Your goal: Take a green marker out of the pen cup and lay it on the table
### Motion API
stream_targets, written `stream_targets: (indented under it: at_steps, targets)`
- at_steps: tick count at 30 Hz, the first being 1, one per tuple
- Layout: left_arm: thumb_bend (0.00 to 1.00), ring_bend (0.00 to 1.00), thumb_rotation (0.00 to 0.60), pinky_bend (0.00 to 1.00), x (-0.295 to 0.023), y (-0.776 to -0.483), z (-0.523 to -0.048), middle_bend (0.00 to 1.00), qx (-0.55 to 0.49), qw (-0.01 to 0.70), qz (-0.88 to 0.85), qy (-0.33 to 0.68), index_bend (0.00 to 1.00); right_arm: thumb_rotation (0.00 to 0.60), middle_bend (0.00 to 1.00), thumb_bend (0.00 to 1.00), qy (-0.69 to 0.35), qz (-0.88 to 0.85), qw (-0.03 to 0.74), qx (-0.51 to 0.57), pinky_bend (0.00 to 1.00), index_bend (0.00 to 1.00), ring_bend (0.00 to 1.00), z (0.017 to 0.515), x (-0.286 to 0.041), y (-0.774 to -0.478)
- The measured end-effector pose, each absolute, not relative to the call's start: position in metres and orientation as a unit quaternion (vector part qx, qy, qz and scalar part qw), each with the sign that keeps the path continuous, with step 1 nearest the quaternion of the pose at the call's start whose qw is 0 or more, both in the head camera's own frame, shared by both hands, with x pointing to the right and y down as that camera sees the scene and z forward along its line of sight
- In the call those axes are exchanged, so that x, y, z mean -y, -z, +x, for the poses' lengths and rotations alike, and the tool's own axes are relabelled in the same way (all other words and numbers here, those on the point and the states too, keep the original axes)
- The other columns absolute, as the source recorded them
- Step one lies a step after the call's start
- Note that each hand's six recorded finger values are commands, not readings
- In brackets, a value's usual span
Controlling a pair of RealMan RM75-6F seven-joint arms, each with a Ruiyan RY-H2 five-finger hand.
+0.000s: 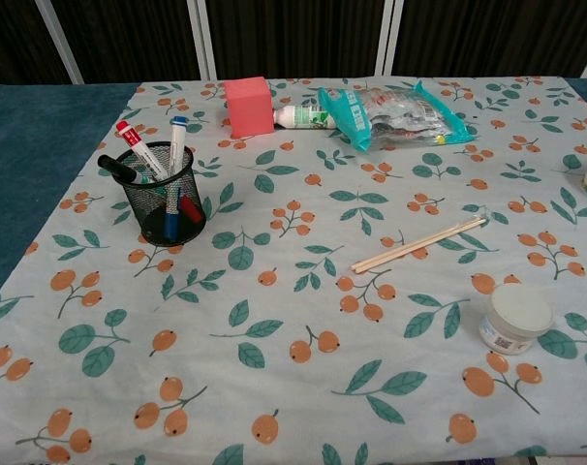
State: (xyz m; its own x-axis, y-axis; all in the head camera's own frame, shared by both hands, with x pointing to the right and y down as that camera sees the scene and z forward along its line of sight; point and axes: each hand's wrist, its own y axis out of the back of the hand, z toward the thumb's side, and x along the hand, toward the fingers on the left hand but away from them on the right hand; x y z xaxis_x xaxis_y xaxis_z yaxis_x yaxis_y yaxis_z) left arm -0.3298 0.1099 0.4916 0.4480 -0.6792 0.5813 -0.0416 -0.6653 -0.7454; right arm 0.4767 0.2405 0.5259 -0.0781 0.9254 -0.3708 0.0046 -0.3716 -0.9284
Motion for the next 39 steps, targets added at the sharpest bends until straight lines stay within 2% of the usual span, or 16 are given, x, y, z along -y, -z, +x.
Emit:
stream_targets:
  at_steps: [5,17,25,39]
  targets:
    - [0.19,0.08,0.600,0.07,-0.111,-0.510,-0.345,0.19,-0.245,0.346,-0.778,0.464,0.20,0.600,0.09,0.05,-0.610,-0.562,0.377,0.412,0.17,0.08,0.14,0.478,-0.241,-0.528]
    - [0.20,0.08,0.600,0.07,-0.114,-0.550,-0.364,0.23,-0.225,0.476,-0.716,0.458,0.22,0.600,0.09,0.05,-0.620,-0.560,0.373,0.404,0.17,0.08,0.14,0.480,-0.242,-0.533]
    - [0.20,0.08,0.600,0.07,-0.135,-0.581,-0.348,0.25,-0.245,0.458,-0.737,0.433,0.24,0.600,0.09,0.05,-0.623,-0.561,0.371,0.399,0.17,0.08,0.14,0.480,-0.243,-0.537]
    - [0.20,0.08,0.600,0.07,-0.133,-0.604,-0.323,0.30,-0.263,0.458,-0.740,0.417,0.30,0.600,0.09,0.05,-0.628,-0.557,0.367,0.400,0.17,0.08,0.14,0.485,-0.243,-0.538]
